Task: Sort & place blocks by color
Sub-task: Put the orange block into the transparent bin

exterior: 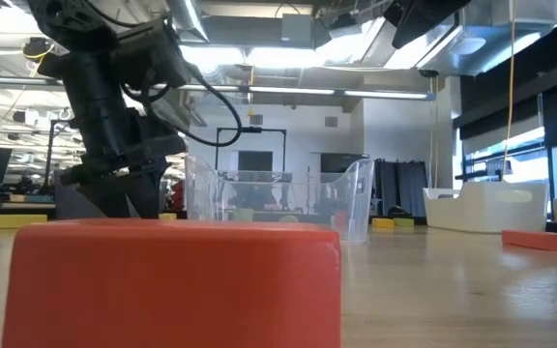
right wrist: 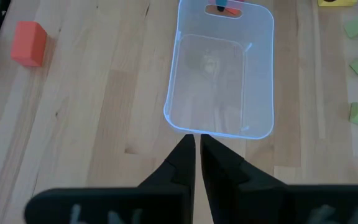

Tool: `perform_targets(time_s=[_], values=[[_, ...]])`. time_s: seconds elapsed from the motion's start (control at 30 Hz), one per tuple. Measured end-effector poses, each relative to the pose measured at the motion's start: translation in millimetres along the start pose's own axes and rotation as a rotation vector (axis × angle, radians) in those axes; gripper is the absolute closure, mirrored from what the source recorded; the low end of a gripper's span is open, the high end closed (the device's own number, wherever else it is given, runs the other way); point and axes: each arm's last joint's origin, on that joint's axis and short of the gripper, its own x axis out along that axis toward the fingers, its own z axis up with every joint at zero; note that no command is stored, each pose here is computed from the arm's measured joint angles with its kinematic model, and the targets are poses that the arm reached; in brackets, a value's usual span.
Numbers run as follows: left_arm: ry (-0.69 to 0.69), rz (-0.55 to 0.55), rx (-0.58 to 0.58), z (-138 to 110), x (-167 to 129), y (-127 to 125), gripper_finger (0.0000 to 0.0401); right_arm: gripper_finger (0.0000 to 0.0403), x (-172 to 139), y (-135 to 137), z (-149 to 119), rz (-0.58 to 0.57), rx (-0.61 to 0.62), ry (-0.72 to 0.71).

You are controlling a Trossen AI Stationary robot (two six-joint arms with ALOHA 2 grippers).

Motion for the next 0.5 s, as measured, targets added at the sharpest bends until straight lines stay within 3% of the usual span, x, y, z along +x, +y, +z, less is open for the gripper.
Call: perform_targets(time_s=[0.5], values=[[0.052,0.098,0.016,-5.1,-0.6,9.4,0.0250,0.0376,0.0,0.0,0.8,0.001,0.001,-0.008]])
